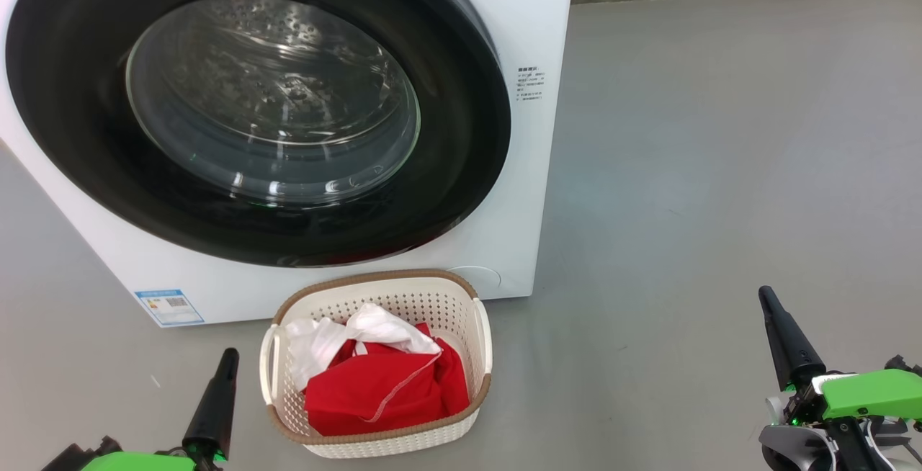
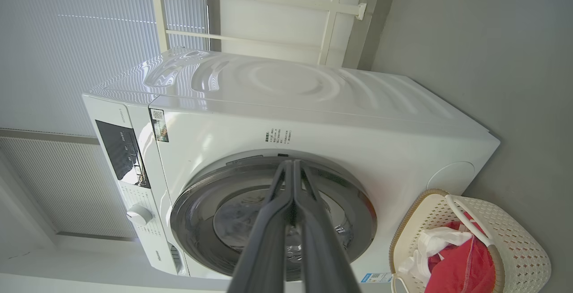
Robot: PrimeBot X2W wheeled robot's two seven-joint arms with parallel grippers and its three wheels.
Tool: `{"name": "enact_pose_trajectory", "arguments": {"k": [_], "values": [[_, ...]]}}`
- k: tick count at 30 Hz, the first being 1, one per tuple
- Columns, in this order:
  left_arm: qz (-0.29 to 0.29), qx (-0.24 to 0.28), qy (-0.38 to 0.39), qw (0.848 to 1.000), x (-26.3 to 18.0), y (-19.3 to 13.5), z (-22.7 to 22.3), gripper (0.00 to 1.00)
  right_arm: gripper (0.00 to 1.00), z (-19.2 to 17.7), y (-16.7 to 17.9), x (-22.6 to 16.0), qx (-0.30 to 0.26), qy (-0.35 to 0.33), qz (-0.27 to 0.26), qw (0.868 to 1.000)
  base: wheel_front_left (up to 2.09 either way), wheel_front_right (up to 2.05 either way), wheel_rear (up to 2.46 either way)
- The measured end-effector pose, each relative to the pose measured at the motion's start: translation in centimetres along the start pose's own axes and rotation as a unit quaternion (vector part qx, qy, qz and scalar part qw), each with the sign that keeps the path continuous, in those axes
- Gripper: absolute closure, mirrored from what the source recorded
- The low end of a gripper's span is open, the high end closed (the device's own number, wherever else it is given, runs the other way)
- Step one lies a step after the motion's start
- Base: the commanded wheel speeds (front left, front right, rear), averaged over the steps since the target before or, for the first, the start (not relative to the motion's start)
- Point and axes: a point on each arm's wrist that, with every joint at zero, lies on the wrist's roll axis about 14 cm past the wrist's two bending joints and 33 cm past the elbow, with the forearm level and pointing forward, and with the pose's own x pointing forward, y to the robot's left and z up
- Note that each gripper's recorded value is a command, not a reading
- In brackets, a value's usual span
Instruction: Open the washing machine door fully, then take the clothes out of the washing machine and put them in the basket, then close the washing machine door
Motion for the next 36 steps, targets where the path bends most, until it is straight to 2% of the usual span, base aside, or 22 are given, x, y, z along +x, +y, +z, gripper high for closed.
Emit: {"name": "enact_pose_trajectory", "arguments": {"k": [36], "values": [[0.0, 0.0, 0.0, 1.0, 0.0, 0.0, 0.0, 1.0, 1.0, -0.09, -0.02, 0.0, -0.001, 0.002, 0.0, 1.0, 0.0, 0.0, 0.0]]}}
